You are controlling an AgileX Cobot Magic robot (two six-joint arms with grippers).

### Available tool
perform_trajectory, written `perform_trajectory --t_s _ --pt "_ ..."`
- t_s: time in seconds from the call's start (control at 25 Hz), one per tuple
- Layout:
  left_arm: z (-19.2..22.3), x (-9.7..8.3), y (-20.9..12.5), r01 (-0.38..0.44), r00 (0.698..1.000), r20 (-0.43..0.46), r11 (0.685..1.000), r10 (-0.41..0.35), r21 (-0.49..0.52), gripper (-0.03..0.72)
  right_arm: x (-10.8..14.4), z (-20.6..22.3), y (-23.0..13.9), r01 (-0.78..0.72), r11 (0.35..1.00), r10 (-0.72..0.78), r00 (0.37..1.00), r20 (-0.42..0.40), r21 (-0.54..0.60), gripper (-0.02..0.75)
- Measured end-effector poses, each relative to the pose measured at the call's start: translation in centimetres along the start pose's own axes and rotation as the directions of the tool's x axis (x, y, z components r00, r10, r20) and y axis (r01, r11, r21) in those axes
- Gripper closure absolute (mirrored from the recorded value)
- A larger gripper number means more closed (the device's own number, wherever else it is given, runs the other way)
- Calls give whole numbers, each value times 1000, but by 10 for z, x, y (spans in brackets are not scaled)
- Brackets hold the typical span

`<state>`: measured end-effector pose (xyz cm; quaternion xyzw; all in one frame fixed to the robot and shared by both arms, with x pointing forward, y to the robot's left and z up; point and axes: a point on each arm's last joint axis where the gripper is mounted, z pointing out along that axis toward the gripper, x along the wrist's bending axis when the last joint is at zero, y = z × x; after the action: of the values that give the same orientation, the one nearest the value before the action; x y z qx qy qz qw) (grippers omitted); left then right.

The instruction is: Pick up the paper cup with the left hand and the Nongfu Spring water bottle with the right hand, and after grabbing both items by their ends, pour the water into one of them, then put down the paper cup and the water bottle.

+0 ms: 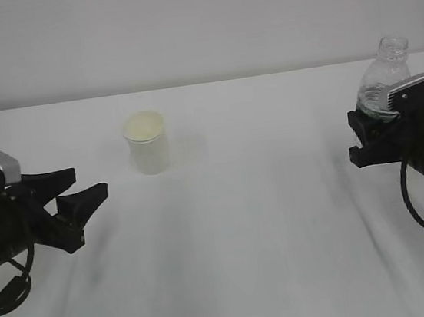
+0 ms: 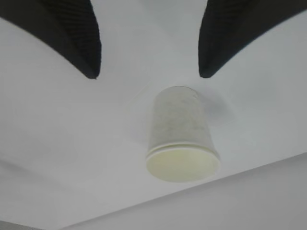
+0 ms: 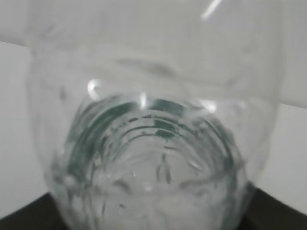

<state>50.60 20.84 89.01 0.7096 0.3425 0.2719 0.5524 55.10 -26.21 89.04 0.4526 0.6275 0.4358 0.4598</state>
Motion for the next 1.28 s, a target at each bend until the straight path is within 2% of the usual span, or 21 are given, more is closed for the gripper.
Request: perform_trajectory --t_s 0.24,0.56,0.88,1.12,1.28 --pt "17 3 -18 3 999 41 999 -4 45 227 0 0 0 1 1000 -1 1000 0 -1 308" --pt "18 14 -21 61 995 -84 997 -57 41 216 0 0 0 1 1000 -1 1000 0 -1 308" --pt "34 22 -26 46 995 -85 998 -42 36 24 0 0 0 1 1000 -1 1000 0 -1 308" --pt "47 27 -33 45 996 -84 998 -42 36 1 0 0 0 1 1000 -1 1000 0 -1 309" --pt "60 32 -38 92 993 -76 995 -90 25 -2 0 0 0 1 1000 -1 1000 0 -1 309"
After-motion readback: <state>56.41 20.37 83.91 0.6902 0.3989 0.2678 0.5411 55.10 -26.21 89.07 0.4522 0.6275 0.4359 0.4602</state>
